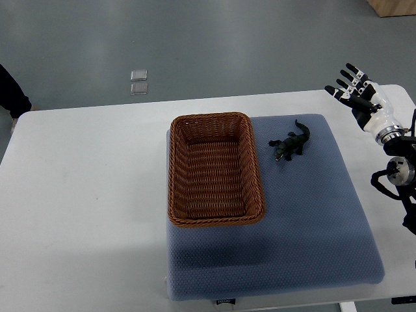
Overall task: Place crocodile in brown basket with right hand
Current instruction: 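Reach the right hand forward and down toward the green crocodile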
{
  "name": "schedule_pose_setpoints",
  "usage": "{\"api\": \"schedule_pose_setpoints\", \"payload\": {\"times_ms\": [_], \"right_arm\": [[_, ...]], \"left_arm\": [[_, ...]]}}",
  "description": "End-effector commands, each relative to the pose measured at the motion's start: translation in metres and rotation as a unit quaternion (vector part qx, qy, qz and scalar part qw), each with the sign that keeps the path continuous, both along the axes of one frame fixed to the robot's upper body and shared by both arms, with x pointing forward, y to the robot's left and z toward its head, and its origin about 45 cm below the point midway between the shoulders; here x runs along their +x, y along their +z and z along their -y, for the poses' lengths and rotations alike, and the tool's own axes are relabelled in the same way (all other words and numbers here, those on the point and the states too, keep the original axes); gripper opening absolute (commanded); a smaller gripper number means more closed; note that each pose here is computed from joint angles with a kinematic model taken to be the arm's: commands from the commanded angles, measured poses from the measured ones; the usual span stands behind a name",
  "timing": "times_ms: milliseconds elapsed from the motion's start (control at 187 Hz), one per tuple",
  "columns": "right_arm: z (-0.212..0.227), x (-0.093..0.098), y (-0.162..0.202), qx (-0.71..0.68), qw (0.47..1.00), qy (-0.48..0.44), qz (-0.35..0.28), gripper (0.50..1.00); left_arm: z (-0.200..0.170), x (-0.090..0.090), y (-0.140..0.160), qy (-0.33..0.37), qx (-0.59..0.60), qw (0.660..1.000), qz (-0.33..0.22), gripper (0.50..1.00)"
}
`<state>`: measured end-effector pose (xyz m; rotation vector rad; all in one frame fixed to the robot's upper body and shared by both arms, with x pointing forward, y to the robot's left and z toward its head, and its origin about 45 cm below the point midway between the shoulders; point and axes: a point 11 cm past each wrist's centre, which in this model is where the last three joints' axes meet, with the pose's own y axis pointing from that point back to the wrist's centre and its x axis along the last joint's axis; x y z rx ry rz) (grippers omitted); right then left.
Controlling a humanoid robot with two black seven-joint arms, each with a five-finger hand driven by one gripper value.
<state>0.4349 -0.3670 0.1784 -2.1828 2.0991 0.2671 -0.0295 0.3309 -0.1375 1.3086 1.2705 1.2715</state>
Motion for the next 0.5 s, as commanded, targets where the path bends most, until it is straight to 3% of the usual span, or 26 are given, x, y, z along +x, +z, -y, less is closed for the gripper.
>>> {"api": "schedule_pose_setpoints", "payload": {"times_ms": [0, 284, 493], "right_arm": [[-0.001, 0.002, 0.010, -0.027, 0.999, 0.019, 0.007, 0.932], [-0.017, 0.002, 0.022, -0.224, 0.967, 0.120, 0.016, 0.932], [-0.037, -0.007, 0.018, -0.430, 0.867, 0.249, 0.031, 0.930]], "left_arm": [[0.000, 0.000, 0.000, 0.000, 0.000, 1.000, 0.000, 1.000], [0.000, 0.000, 0.000, 0.000, 0.000, 1.000, 0.000, 1.000], [0.000, 0.000, 0.000, 0.000, 0.000, 1.000, 0.000, 1.000]]}}
